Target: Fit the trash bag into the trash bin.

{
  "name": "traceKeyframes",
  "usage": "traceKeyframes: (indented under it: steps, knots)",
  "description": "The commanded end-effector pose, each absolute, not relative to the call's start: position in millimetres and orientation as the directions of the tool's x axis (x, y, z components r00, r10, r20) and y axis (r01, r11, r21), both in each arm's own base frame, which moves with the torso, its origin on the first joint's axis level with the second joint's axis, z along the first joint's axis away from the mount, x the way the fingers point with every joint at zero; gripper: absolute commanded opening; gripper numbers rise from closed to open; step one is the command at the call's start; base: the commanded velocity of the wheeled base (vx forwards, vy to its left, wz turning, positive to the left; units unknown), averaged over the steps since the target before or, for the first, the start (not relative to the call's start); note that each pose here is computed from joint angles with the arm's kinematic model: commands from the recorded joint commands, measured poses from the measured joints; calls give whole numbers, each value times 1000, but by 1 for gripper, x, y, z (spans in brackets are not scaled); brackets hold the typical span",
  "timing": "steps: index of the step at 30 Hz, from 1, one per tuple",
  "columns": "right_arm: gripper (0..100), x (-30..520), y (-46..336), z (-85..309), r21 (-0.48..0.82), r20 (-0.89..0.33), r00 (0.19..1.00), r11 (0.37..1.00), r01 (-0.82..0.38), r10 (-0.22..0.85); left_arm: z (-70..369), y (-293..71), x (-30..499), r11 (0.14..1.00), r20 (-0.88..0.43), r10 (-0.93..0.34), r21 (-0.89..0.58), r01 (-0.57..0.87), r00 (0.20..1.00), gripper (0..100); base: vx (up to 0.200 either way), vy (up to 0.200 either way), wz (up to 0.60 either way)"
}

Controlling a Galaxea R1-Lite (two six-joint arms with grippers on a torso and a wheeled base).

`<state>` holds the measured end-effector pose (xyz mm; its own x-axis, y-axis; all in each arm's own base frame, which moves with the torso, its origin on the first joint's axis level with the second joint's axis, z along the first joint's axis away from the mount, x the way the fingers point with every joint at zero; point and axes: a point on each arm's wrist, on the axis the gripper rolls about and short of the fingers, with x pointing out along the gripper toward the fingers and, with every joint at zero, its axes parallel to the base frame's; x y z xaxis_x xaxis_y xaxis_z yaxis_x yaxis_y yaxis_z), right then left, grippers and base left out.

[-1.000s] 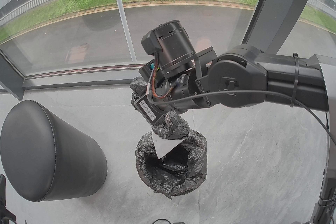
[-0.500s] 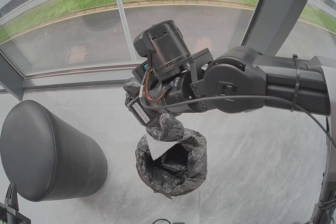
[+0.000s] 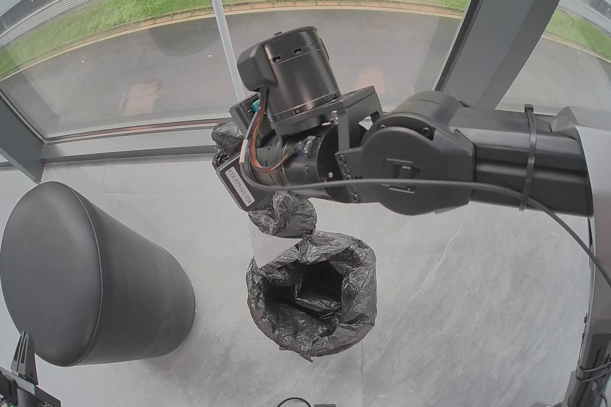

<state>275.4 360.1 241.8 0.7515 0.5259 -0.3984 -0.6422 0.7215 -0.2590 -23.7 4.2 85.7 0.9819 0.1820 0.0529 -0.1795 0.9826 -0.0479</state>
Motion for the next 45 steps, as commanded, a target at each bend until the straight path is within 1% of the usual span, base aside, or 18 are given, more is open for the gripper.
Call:
traceKeyframes:
  steps: [1, 3, 7, 9, 20, 24, 31, 45]
  knots:
    - [0, 277, 363, 234, -262, -412, 747, 717, -646, 522, 81, 4, -23, 983, 51, 183, -42, -181, 982, 0, 0, 0, 0]
    - [0, 278, 364, 232, -263, -417, 745, 716, -647, 520, 81, 4, -23, 983, 50, 180, -40, -178, 982, 0, 0, 0, 0]
    - [0, 278, 372, 213, -273, -459, 728, 699, -661, 509, 79, 2, -23, 997, 35, 66, -39, -65, 997, 0, 0, 0, 0]
    - [0, 274, 377, 204, -277, -481, 714, 684, -675, 509, 77, 0, -23, 1000, 11, 5, -9, -5, 1000, 0, 0, 0, 0]
    - [0, 275, 381, 185, -286, -522, 698, 671, -684, 490, 77, 0, -23, 1000, 14, 15, -26, -15, 1000, 0, 0, 0, 0]
    - [0, 279, 382, 167, -289, -544, 692, 669, -685, 475, 77, 0, -23, 1000, 11, 8, -9, -8, 1000, 0, 0, 0, 0]
    - [0, 289, 383, 142, -295, -545, 700, 675, -676, 462, 76, 0, -23, 1000, 6, 0, -8, 0, 1000, 0, 0, 0, 0]
    - [0, 307, 365, 128, -296, -564, 714, 706, -644, 414, 77, 0, -23, 1000, 9, 0, -8, 0, 1000, 0, 0, 0, 0]
